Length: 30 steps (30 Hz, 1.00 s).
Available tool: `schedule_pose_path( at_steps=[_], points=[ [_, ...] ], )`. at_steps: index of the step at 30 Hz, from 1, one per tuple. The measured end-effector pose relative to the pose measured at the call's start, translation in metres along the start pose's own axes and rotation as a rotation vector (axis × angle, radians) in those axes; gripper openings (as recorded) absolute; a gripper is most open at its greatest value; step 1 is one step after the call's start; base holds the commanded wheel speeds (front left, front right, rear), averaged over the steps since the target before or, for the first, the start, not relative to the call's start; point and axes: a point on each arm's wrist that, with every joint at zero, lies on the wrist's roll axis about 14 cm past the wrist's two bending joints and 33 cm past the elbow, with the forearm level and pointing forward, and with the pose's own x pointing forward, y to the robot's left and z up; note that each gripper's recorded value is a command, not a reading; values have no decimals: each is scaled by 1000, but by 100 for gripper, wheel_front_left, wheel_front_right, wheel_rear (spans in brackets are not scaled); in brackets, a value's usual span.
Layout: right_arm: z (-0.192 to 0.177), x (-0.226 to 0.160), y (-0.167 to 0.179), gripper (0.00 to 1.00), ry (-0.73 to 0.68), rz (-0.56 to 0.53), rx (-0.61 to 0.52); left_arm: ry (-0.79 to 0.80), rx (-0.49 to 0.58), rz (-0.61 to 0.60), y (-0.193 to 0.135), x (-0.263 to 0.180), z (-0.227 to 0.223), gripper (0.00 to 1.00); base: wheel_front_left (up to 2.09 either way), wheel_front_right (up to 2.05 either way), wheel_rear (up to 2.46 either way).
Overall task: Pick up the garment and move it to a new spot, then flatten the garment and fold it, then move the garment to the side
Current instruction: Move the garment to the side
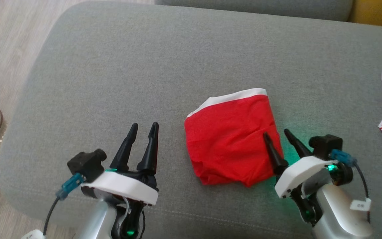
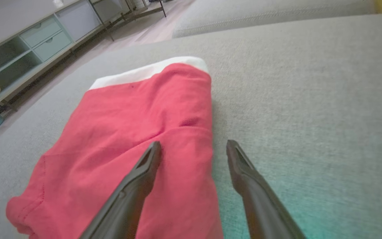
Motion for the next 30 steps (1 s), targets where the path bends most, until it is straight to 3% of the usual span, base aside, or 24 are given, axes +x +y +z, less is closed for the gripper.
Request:
schedule_pose_path(
  at_steps=[9, 11, 18, 25, 30],
  points=[
    [-26, 12, 15, 100, 133, 67, -3, -12, 1, 17, 6, 4, 5, 100, 0, 0, 0],
    [-33, 12, 15, 0, 166, 78, -26, -12, 2, 22, 8, 4, 5, 100, 0, 0, 0],
    [-15, 13, -7, 0, 99, 51, -124, -13, 2, 16, 6, 6, 5, 100, 0, 0, 0],
    [38, 5, -48, 0, -54, -14, -358, 9, -1, -53, -14, 18, -4, 100, 0, 0, 0],
    [71, -10, -87, 0, -90, -93, -473, 25, 0, -137, -38, 36, -10, 100, 0, 0, 0]
  ],
)
